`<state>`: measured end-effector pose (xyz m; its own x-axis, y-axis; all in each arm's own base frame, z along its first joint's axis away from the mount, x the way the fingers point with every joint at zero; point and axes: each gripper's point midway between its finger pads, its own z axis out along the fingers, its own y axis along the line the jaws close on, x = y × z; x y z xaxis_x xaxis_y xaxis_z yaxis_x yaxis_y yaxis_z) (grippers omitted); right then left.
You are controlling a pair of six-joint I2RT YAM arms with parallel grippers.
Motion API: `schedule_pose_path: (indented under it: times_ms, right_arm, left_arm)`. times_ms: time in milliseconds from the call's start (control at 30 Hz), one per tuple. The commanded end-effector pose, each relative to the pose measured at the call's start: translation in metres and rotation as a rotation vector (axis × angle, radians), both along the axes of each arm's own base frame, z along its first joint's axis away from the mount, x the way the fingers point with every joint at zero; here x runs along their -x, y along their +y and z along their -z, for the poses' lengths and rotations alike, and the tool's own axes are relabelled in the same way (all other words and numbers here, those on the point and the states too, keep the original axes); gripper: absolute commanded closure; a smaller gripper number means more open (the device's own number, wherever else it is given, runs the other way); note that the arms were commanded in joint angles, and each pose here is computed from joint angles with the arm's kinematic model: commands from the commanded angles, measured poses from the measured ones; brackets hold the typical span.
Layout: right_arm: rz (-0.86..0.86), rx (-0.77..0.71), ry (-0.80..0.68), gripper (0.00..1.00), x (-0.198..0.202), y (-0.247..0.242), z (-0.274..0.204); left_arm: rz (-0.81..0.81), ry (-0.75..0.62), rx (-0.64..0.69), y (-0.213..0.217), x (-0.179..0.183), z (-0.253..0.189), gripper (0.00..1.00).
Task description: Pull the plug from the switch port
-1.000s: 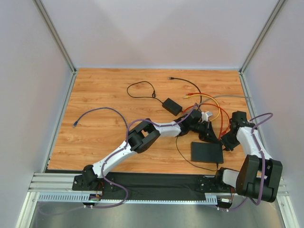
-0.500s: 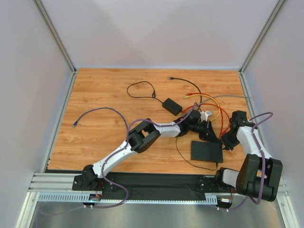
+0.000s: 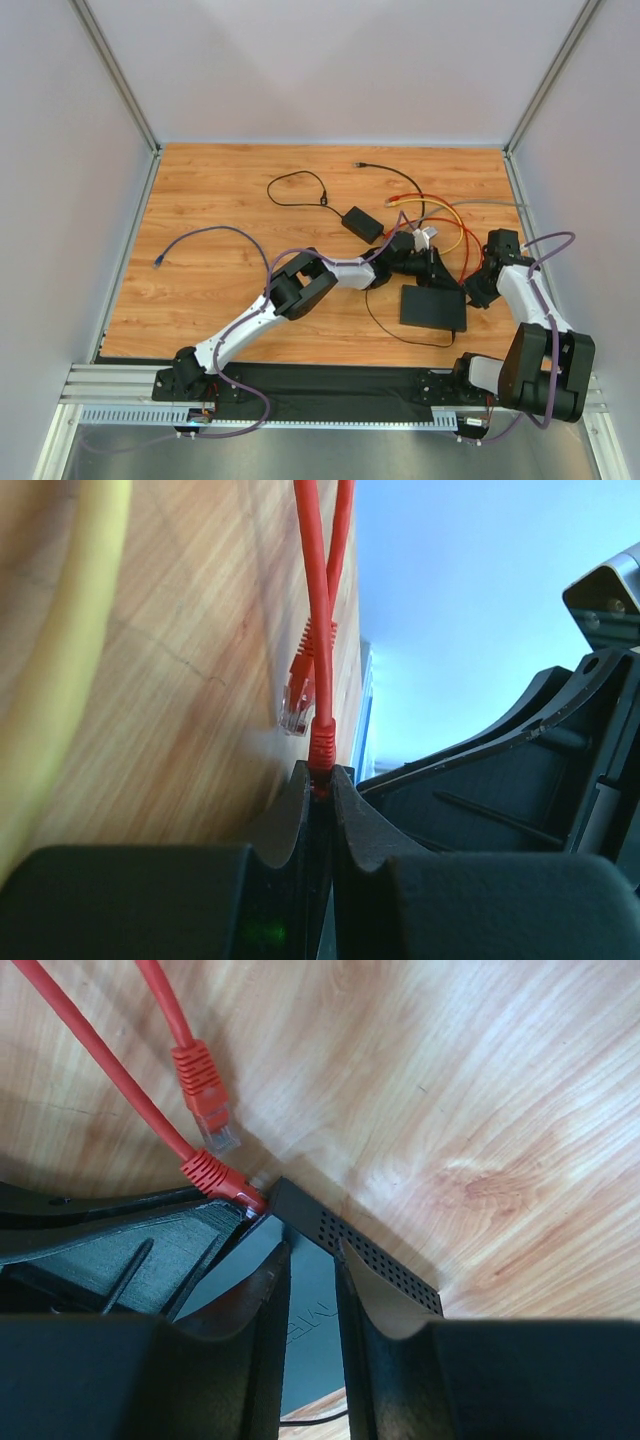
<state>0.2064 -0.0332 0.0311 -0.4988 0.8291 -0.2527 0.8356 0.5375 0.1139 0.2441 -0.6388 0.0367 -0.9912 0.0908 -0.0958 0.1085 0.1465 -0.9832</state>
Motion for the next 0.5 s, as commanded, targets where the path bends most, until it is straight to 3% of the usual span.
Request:
schedule_pose_path:
  times_ms: [0, 200, 367, 400, 467]
  right_arm:
    - [-0.03, -0.031, 0.252, 0.75, 0.059, 0.016, 0.036]
    - [-0.047, -0.052, 0.301, 0.72, 0.067, 0.021, 0.042]
    - [-0.052, -0.038, 0.309, 0.77, 0.067, 0.018, 0.042]
    - [-0.056, -0.035, 0.307, 0.78, 0.067, 0.018, 0.042]
    - [-0.056, -0.034, 0.304, 0.78, 0.066, 0.019, 0.041]
  left_arm:
    - [-0.18, 0.061, 0.084, 0.018, -0.057, -0.032, 1.0]
    - [-0.264, 0.055, 0.062, 0.03, -0.063, -0.032, 1.0]
    - [-0.273, 0.178, 0.131, 0.037, -0.058, -0.034, 1.0]
    - [-0.293, 0.159, 0.134, 0.039, -0.061, -0.036, 1.0]
    - [-0.276, 0.02, 0.02, 0.04, -0.061, -0.032, 1.0]
